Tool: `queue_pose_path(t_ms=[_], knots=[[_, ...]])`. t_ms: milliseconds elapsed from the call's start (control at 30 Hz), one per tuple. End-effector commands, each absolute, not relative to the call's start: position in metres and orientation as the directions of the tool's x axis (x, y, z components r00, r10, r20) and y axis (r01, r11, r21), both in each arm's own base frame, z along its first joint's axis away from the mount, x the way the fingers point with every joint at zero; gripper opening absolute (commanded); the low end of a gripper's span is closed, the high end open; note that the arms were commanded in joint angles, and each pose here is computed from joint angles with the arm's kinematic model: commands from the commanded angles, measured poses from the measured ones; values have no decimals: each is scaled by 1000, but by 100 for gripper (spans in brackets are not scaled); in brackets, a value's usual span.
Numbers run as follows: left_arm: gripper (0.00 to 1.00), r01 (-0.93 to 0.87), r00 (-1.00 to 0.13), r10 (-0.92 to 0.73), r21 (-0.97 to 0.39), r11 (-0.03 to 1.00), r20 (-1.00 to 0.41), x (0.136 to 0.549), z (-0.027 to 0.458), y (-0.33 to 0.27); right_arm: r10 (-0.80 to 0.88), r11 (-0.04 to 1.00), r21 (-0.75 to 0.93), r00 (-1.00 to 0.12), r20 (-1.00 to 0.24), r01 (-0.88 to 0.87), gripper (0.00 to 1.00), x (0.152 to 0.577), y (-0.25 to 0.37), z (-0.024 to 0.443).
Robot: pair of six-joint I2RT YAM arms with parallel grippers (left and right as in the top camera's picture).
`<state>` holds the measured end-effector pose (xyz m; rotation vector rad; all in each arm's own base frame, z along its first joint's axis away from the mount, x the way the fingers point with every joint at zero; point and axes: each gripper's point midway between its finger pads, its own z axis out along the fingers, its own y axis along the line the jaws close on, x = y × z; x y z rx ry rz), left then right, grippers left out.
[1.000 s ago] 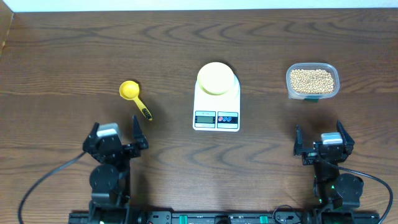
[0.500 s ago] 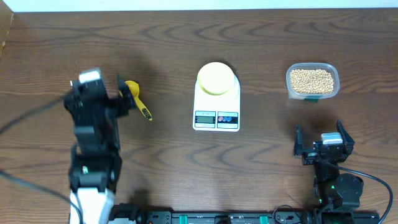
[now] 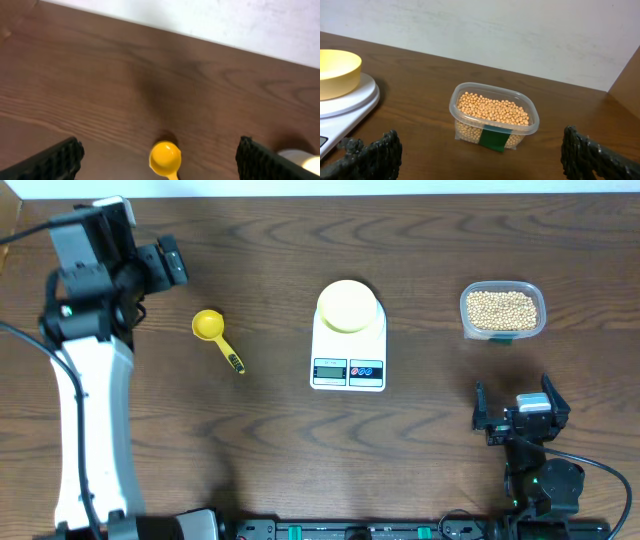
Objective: Scoop item into bowl and weigh 50g on scale
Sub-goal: 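Raise the left arm and move the left gripper over the yellow scoop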
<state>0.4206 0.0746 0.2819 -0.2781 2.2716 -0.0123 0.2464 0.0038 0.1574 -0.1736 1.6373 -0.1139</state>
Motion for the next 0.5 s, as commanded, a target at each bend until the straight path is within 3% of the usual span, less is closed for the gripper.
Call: queue_pose_path(t_ms=[0, 133, 467], knots=[[99, -142, -668, -215, -161, 977, -712, 430, 276, 67, -167, 985, -165, -69, -983, -43, 99, 246, 4, 157], [99, -104, -748, -159, -122, 987, -645, 428, 245, 66, -167, 985, -165, -69, -983, -43, 99, 246, 4, 157], [99, -107, -778, -226, -232, 967, -586, 431, 227, 52, -167, 985, -165, -69, -983, -43, 99, 246, 4, 157]])
